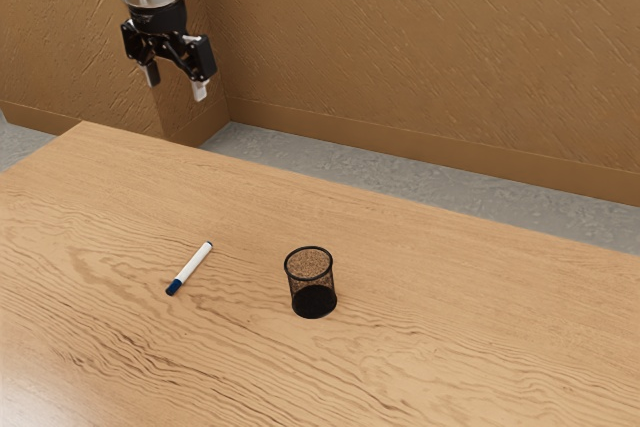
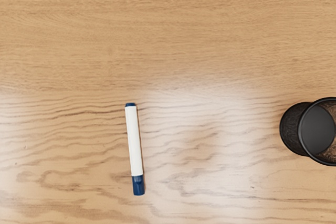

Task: Put the marker into the pen holder.

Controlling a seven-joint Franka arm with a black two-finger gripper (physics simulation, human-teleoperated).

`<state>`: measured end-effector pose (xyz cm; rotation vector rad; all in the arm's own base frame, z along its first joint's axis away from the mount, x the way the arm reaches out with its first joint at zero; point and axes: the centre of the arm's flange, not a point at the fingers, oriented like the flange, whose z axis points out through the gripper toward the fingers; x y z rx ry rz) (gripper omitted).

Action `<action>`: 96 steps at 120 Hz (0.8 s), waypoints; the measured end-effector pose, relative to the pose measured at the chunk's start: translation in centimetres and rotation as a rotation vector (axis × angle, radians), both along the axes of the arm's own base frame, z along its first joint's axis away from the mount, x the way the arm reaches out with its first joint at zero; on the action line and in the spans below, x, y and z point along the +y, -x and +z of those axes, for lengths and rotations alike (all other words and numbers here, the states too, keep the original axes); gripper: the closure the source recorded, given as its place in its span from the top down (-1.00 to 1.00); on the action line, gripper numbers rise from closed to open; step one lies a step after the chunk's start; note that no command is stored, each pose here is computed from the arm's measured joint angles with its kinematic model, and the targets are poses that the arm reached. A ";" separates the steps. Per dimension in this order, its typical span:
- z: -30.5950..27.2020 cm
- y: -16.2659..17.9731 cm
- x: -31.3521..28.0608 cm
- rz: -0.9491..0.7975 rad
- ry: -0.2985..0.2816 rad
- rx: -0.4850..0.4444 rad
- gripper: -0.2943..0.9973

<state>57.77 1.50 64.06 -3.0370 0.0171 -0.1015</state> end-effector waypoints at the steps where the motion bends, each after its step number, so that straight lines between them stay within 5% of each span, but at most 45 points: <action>1: 0.0 0.0 0.0 0.000 0.000 0.000 0.54; 39: -0.7 0.3 4.7 0.081 0.005 0.018 0.54; 51: -10.1 -0.2 11.7 0.180 -0.045 0.156 0.54; 65: -23.8 1.6 18.5 0.272 -0.006 0.300 0.54; 81: -30.8 4.0 19.1 0.287 0.038 0.310 0.54; 96: -30.0 3.1 16.8 0.244 0.031 0.196 0.54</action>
